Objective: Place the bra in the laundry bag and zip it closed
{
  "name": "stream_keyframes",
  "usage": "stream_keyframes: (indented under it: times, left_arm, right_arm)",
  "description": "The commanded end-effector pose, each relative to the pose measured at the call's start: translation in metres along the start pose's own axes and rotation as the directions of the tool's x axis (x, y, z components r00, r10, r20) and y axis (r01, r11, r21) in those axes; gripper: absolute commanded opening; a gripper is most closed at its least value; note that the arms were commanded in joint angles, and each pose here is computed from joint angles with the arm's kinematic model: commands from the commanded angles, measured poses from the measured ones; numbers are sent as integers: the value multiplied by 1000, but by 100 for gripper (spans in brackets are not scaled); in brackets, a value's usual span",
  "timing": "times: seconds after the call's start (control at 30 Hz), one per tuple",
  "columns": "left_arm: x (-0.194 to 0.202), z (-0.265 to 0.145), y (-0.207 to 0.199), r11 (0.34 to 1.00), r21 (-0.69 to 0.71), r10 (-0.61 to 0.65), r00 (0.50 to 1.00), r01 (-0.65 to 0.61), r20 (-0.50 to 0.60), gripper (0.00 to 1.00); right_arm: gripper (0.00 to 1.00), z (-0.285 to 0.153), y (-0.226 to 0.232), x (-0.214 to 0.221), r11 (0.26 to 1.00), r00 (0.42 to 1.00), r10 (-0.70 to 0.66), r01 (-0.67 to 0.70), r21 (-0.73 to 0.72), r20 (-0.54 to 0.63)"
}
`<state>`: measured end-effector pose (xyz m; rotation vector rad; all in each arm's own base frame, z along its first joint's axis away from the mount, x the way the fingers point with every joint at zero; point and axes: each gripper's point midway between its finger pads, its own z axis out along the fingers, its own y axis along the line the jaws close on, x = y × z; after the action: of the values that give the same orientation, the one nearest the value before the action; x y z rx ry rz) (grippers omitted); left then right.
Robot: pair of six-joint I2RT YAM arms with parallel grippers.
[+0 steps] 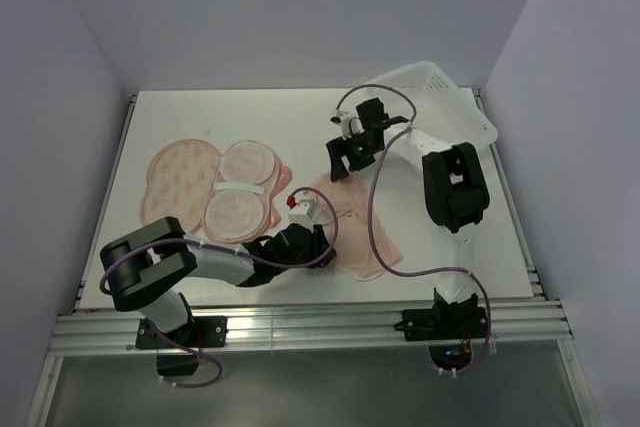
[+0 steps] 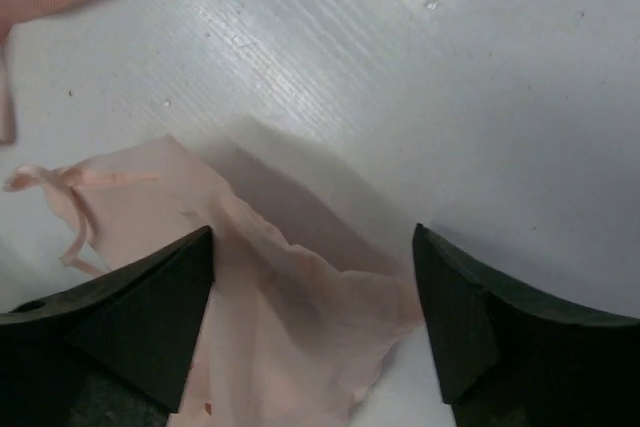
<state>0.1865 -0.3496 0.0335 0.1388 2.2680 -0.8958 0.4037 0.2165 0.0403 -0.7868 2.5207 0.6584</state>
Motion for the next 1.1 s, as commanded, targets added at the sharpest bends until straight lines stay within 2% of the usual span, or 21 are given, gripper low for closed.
stream_keyframes:
  times: [0.0,0.03,0.07,0.1,0.13,0.2,0.23,0.27,0.3,0.33,0.37,0.4,0.43,0.5,0.57,0.6,0.63,0.83,0.97,1.0,1.07]
  left_arm:
    - [8,5,5,1000,-25,0,1000,0,-22,42]
    - [9,5,8,999,-33,-1,1000,0,-22,38]
    - [9,5,8,999,-34,-4,1000,3,-19,32]
    - [11,4,11,999,-39,-4,1000,3,-21,29]
    - [11,3,11,999,-38,-6,1000,5,-20,27]
    - [11,-2,13,999,-37,-10,1000,10,-17,23]
    - [10,-4,13,999,-36,-14,1000,13,-12,22]
    - [4,-10,8,1000,-16,-21,1000,21,9,24]
    - [5,-15,11,1000,-18,-18,1000,18,16,27]
    - [3,-20,9,1000,-7,-17,1000,17,26,33]
    - [-8,-28,1,1000,21,-21,998,20,58,49]
    - [-9,-34,6,1000,7,-17,998,16,66,57]
    - [-21,-45,-4,999,41,-26,994,22,102,67]
    - [-26,-57,-1,999,35,-18,993,14,118,73]
    - [-42,-77,-9,997,70,-34,985,23,166,77]
    - [-44,-84,-4,999,46,-31,984,24,174,77]
    - [-60,-100,-12,996,80,-54,973,37,225,78]
    - [-112,-175,-3,997,46,-72,919,58,388,77]
    - [-157,-238,-17,992,113,-106,857,56,505,77]
    - [-164,-250,-18,991,122,-107,844,49,526,77]
    - [-184,-284,-17,991,130,-108,804,39,585,83]
  right_arm:
    - [81,5,5,13,995,996,60,-65,-80,-64]
    - [65,6,7,22,993,994,77,-84,-87,-81]
    - [55,0,9,15,994,997,66,-69,-86,-41]
    - [32,-3,10,11,994,997,80,-81,-78,-15]
    - [20,-5,12,16,993,996,92,-93,-73,-7]
    - [0,-20,15,-3,995,993,89,-85,-59,75]
    - [0,-24,17,-2,994,991,96,-92,-52,92]
    - [0,-43,22,-25,998,979,59,-53,-38,195]
    - [0,-45,26,-17,996,974,92,-86,-39,206]
    - [0,-54,29,-22,997,965,80,-75,-29,249]
    - [0,-80,39,-42,998,934,56,-54,-16,353]
    - [0,-80,49,-31,998,933,63,-62,-14,354]
    - [0,-104,56,-42,998,905,13,-37,50,426]
    - [0,-112,67,-35,992,889,-52,-7,128,455]
    - [0,-132,94,-39,973,854,-154,44,225,498]
    - [0,-128,116,-33,972,850,-185,84,221,492]
    - [0,-133,128,-33,971,840,-198,98,217,506]
    - [0,-175,203,-48,968,743,-242,144,205,624]
    - [0,-200,255,-64,971,673,-238,173,163,700]
    - [0,-208,263,-73,973,651,-230,170,156,723]
    - [0,-206,276,-79,973,651,-223,190,129,726]
